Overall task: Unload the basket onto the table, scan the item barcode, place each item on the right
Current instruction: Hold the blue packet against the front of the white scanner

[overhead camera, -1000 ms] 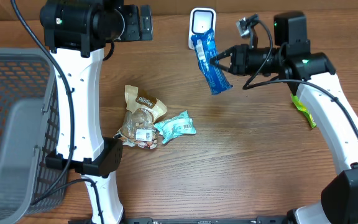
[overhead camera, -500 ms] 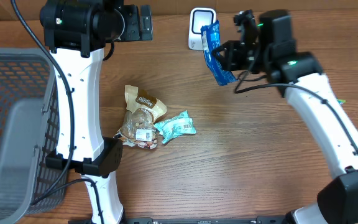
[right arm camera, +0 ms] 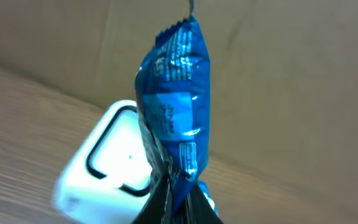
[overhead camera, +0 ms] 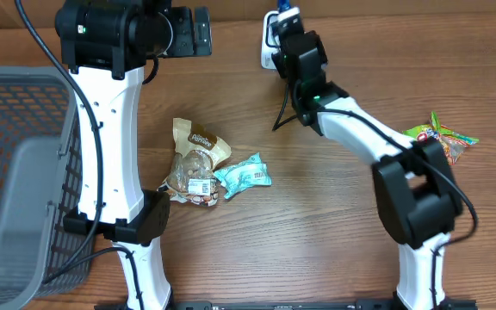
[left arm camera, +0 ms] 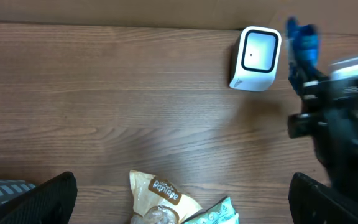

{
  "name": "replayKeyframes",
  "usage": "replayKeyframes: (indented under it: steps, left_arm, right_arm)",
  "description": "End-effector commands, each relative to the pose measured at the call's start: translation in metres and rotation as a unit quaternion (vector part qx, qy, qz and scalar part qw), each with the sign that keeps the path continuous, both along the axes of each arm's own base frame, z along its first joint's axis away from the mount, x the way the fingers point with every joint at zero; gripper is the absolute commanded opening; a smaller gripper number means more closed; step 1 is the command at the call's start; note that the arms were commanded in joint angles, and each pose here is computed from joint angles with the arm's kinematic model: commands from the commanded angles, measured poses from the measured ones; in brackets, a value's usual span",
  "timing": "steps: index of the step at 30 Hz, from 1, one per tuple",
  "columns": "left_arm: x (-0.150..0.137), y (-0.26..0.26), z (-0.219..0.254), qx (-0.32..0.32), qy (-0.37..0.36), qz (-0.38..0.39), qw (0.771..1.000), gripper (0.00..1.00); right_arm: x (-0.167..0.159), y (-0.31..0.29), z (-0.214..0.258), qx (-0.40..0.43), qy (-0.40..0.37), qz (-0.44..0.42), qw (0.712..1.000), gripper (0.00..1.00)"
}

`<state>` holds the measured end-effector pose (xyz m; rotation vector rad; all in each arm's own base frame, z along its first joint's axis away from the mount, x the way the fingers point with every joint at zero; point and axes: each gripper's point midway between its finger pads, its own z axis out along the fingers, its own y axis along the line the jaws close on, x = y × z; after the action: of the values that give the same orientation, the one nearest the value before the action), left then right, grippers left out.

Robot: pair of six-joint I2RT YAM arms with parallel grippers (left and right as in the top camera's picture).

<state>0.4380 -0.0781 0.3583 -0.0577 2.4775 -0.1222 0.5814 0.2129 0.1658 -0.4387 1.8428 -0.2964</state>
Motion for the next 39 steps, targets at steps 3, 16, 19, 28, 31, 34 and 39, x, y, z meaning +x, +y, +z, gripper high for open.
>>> replayKeyframes:
  steps: [3, 16, 19, 28, 31, 34, 39]
  left_arm:
    - [0.002, 0.004, 0.0, 0.011, -0.002, -0.002, 1.0, 1.0]
    - [0.002, 0.004, 0.0, 0.011, -0.002, -0.002, 1.0, 1.0]
    - [0.002, 0.004, 0.0, 0.011, -0.002, -0.002, 1.0, 1.0]
    - [0.002, 0.004, 0.0, 0.011, -0.002, -0.002, 1.0, 1.0]
    - [0.002, 0.004, 0.0, 0.011, -0.002, -0.002, 1.0, 1.0]
    - [0.002, 0.004, 0.0, 0.011, -0.002, -0.002, 1.0, 1.0]
    - [0.002, 0.004, 0.0, 0.011, -0.002, -0.002, 1.0, 1.0]
  right_arm:
    - [0.019, -0.009, -0.027, -0.253, -0.028, 0.018, 0.967, 0.04]
    - [0.03, -0.021, -0.016, -0.277, -0.074, -0.011, 0.958, 0.04]
    - [0.031, -0.024, -0.016, -0.277, -0.073, -0.014, 0.958, 0.04]
    - [0.032, -0.027, -0.015, -0.276, -0.075, -0.016, 0.958, 0.04]
    - [0.032, -0.026, -0.015, -0.275, -0.077, -0.012, 0.958, 0.04]
    - [0.033, -0.025, -0.013, -0.273, -0.081, -0.011, 0.959, 0.04]
    - [0.033, -0.025, -0.012, -0.272, -0.082, -0.011, 0.959, 0.04]
